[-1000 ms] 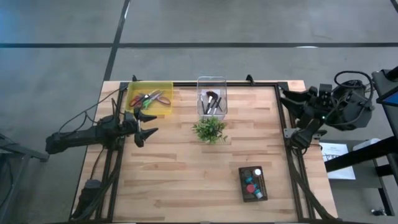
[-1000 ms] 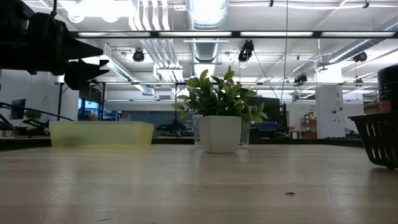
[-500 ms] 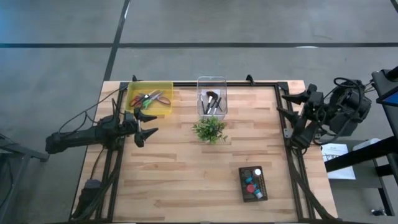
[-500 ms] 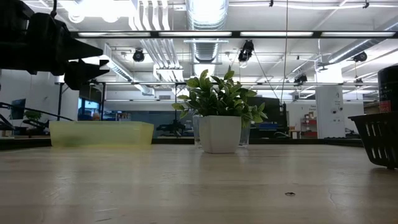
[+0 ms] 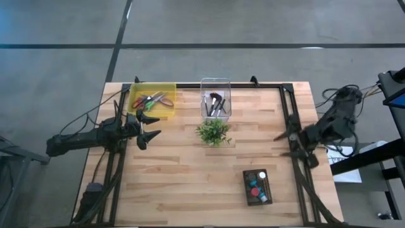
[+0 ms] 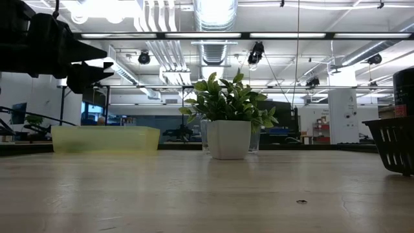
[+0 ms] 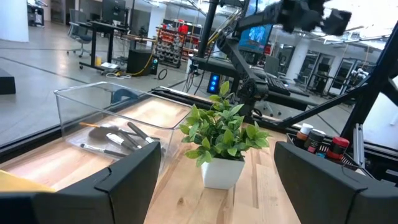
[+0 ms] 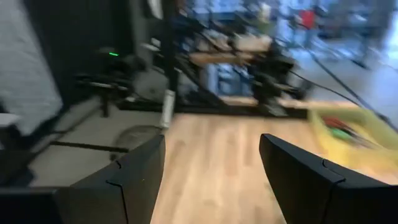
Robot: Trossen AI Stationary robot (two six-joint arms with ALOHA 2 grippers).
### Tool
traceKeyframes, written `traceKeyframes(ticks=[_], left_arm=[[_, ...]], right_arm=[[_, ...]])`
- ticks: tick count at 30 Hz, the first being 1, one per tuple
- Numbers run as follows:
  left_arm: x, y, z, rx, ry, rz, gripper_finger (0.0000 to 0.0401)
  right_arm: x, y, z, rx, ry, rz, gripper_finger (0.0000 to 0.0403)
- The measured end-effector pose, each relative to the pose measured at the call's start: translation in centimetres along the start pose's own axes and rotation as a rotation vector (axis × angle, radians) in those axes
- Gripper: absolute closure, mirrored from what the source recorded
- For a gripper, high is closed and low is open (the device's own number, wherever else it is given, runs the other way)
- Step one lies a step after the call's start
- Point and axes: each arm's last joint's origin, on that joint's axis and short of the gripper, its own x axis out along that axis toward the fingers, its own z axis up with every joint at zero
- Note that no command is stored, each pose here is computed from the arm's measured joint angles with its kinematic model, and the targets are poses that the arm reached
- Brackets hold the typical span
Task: Pick & Place Paint Supplies
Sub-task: Return to Home Position
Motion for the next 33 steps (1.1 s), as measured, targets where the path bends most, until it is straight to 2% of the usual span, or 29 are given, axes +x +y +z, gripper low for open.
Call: traceKeyframes(ticks=[3, 9, 17, 21, 27, 33], left_arm=[[0.0, 0.0, 0.0, 0.0, 0.0, 0.0, 0.008], [0.0, 0.0, 0.0, 0.0, 0.0, 0.0, 0.008], [0.0, 0.0, 0.0, 0.0, 0.0, 0.0, 0.008], [0.0, 0.0, 0.0, 0.0, 0.0, 0.0, 0.008], [0.0, 0.0, 0.0, 0.0, 0.001, 0.001, 0.008], [0.0, 0.0, 0.0, 0.0, 0.001, 0.001, 0.008]], right_arm=[[1.0, 0.3, -2.9, -0.019, -0.054, 0.069, 0.0144], [2.8, -0.1, -7.8, -0.016, -0.111, 0.133, 0.0144], [4.0, -3.2, -12.9, 0.034, -0.089, 0.101, 0.0144], [4.0, -4.8, -14.8, 0.041, -0.079, 0.09, 0.0144], [3.6, -6.9, -16.3, 0.027, -0.112, -0.002, 0.0144], [3.1, -7.7, -17.5, 0.026, -0.159, -0.073, 0.0144]])
